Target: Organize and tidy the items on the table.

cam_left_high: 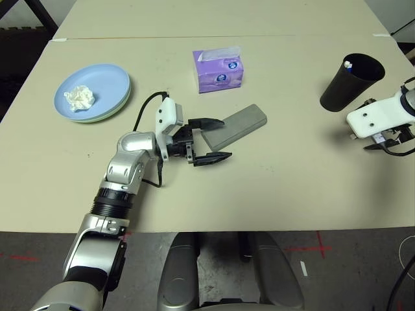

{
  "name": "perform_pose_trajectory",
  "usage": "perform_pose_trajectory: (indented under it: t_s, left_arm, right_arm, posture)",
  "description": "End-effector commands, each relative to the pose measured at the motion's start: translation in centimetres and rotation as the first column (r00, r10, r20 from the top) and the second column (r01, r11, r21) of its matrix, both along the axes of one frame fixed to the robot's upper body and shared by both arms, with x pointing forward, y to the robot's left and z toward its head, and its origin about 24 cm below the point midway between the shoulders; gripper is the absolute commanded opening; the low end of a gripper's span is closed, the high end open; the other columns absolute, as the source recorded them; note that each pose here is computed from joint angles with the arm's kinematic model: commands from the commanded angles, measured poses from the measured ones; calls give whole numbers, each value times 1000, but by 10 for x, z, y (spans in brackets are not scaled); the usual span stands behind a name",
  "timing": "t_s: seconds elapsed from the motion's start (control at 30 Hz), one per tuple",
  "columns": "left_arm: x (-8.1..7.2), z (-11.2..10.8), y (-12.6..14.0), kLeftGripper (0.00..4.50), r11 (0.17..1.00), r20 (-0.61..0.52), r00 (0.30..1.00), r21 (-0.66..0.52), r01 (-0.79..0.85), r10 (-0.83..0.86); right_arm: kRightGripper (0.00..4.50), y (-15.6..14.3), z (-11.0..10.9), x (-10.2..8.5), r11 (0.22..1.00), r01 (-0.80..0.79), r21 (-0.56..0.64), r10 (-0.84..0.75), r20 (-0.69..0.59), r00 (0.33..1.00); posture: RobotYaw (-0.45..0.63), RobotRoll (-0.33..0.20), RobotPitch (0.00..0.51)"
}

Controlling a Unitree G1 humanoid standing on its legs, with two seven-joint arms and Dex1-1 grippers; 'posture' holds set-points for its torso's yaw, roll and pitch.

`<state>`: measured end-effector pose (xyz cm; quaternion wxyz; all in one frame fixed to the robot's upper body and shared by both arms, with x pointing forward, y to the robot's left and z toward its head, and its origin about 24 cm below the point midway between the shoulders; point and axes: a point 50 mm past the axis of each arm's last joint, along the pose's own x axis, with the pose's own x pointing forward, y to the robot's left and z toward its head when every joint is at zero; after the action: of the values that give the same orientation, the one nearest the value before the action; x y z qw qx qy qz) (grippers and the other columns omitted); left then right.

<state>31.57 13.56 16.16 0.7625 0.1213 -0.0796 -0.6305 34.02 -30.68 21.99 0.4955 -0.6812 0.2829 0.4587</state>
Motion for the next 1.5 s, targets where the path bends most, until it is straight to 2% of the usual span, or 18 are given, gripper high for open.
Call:
perform_pose_trajectory:
  t_s: [0.03,0.07,0.17,0.3,0.47,0.5,0.6,0.7,0.77,0.9,1.0,1.13,1.23,1.5]
  left_arm:
    - [-1,-1,3,4500,1000,4,1000,4,-2,2]
    - [-1,-1,3,4500,1000,4,1000,5,-3,3]
    - [-1,0,4,4500,1000,4,1000,7,-5,5]
    - [-1,0,4,4500,1000,5,1000,8,-7,7]
    - [-2,0,4,4500,1000,7,1000,10,-7,7]
    - [-2,0,4,4500,1000,7,1000,11,-6,6]
    - [-1,0,3,4500,1000,8,1000,11,-6,6]
    - [0,0,3,4500,1000,10,1000,12,-5,5]
    - [1,0,3,4500,1000,11,1000,13,-4,4]
    - [5,1,1,4500,1000,21,1000,12,1,-2]
    - [8,2,-1,4500,1000,27,1000,9,4,-5]
    - [11,4,-3,4500,1000,36,999,4,9,-9]
    - [13,4,-3,4500,1000,41,999,4,11,-11]
    - [17,6,0,4500,1000,52,999,11,11,-12]
  right_arm:
    - [4479,-5,-4,-2,1000,26,-16,-26,-12,1000]
    - [4479,-6,-4,-2,999,28,-16,-28,-14,1000]
    - [3920,-6,-6,-2,999,34,-21,-35,-24,999]
    - [2542,-7,-7,-2,999,44,-28,-45,-43,998]
    - [575,-6,-7,-2,999,43,-23,-44,-48,998]
    - [415,-5,-6,-2,999,42,-16,-43,-47,998]
    - [417,-3,-2,-1,999,45,26,-44,-35,998]
    - [417,6,13,2,978,77,193,-69,-47,996]
    - [417,12,24,3,942,105,320,-83,-82,993]
    - [417,19,48,5,846,115,520,-93,-69,993]
    - [417,21,56,5,784,142,605,-118,-78,990]
    - [417,23,78,3,563,197,802,-153,-133,979]
    - [417,21,86,-2,445,223,867,-149,-174,973]
    - [417,16,90,-13,233,257,938,-138,-230,963]
  posture:
    - [119,0,308]
    - [121,0,309]
    - [122,0,308]
    - [124,0,308]
    - [124,0,299]
    - [123,0,295]
    - [120,0,288]
    - [110,0,276]
    - [106,0,269]
    - [87,0,248]
    - [79,0,237]
    - [68,0,229]
    - [60,0,221]
    - [50,0,208]
